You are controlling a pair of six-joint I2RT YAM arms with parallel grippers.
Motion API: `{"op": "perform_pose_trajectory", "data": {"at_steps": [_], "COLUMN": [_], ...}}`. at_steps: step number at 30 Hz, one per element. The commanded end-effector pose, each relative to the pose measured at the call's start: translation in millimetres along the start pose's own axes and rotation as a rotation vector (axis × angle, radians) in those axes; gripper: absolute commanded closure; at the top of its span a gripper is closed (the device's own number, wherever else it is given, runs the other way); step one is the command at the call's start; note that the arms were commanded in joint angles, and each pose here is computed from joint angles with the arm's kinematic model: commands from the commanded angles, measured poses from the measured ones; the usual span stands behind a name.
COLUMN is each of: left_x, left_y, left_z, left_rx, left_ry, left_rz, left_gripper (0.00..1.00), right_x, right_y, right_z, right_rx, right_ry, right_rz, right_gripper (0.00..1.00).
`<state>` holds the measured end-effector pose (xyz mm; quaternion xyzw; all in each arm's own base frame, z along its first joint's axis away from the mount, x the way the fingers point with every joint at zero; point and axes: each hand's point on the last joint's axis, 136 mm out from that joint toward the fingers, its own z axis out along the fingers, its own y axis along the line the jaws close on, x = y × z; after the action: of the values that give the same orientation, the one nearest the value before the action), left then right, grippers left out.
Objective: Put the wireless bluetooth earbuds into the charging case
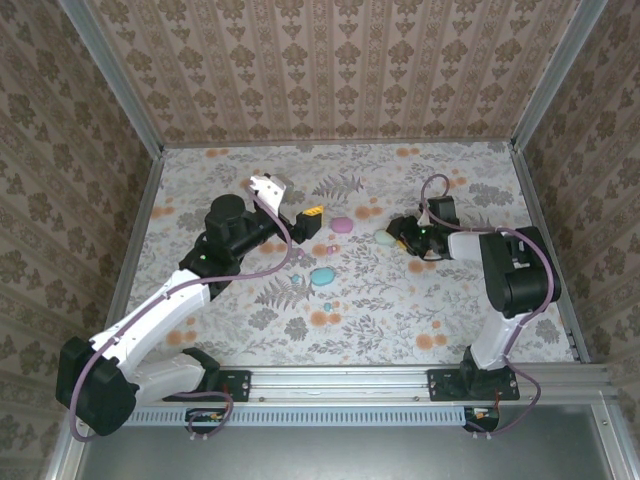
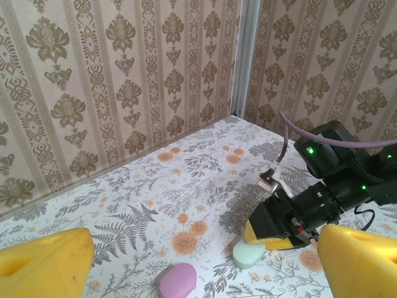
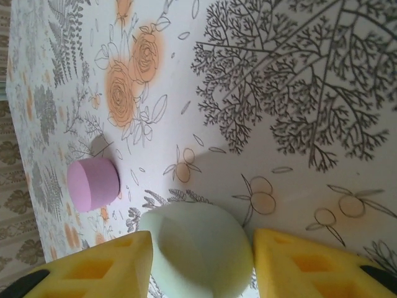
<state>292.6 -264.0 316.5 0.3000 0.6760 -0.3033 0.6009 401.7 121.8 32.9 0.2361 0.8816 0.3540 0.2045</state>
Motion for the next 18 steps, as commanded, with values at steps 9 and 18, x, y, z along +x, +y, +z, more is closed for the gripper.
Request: {"op": "perform_pose_trajectory", "data": {"at_steps": [9,18], "left_x": [0.4,16.0], "left_y": [12.6,51.3], "left_z": [-5.3,-16.5], "left_rx": [-0.056,-0.212], "left_ry": [0.004,0.026], "left_rz": [-0.010,-0.141], "left_gripper": [0.07,0.07], "right_x": [-13.3,58.4], "right_y": [19.9,119.5], "right_z": [-51.8,-43.5], "right_rx": [0.106,-0.047], "right_ry": [-0.083,-0.003], "right_rz": [-0.158,-0.964], "right_gripper": [0.44,0.44]}}
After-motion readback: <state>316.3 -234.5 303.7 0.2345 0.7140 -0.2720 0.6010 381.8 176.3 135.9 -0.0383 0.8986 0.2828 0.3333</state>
